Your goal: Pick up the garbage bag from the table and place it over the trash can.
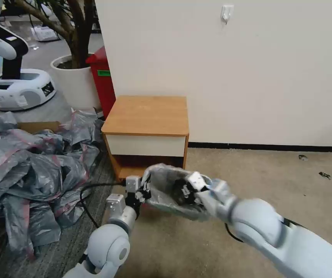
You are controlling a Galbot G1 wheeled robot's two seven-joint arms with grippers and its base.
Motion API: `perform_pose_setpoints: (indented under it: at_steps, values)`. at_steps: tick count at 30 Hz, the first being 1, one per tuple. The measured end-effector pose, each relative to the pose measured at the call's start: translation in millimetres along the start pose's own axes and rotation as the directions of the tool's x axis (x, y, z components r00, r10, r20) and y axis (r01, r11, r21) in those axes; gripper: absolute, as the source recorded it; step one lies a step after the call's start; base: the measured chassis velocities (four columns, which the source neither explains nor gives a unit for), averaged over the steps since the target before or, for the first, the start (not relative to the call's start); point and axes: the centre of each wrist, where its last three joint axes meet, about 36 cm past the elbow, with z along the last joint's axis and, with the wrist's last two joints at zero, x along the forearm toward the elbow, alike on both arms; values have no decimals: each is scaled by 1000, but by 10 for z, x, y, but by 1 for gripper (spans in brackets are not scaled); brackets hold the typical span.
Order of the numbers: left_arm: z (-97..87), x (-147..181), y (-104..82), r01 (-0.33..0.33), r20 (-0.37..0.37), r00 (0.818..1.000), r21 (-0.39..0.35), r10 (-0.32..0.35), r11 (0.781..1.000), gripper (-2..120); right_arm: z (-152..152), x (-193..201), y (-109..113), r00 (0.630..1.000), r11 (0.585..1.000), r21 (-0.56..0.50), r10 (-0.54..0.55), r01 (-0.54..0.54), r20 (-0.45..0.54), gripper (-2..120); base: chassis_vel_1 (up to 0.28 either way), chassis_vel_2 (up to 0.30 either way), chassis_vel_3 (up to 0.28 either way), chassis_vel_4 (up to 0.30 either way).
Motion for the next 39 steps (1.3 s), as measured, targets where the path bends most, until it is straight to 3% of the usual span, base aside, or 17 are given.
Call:
perform_pose_setpoints:
  at_steps: [3,7,8,10,17,24,29,39]
  values:
    - [232,175,-38,68,-55,996,60,-65,996,7,362,296,97,955,955,-86,289,-283,70,2,0,0,0,0]
    - [289,268,-57,86,-63,995,73,-81,994,7,497,408,143,915,917,-116,393,-382,91,8,0,0,0,0]
    - [321,361,-77,99,-70,993,82,-93,992,7,628,511,197,879,881,-140,467,-452,95,17,0,0,0,0]
    - [359,463,-130,109,-69,992,94,-103,990,7,798,632,252,842,842,-163,532,-514,89,26,0,0,0,0]
    - [461,537,-233,97,-78,993,67,-92,993,7,1064,837,343,821,816,-168,568,-553,54,50,0,0,0,0]
    - [466,519,-243,101,-52,994,12,-101,995,30,1129,884,398,816,806,-181,577,-563,36,75,0,0,0,0]
    - [352,538,-156,90,-25,996,-25,-91,996,52,1137,879,419,811,796,-206,585,-569,25,94,0,0,0,0]
    - [72,604,38,38,19,999,-55,-37,998,86,1100,863,438,810,790,-239,586,-564,27,100,0,0,0,0]
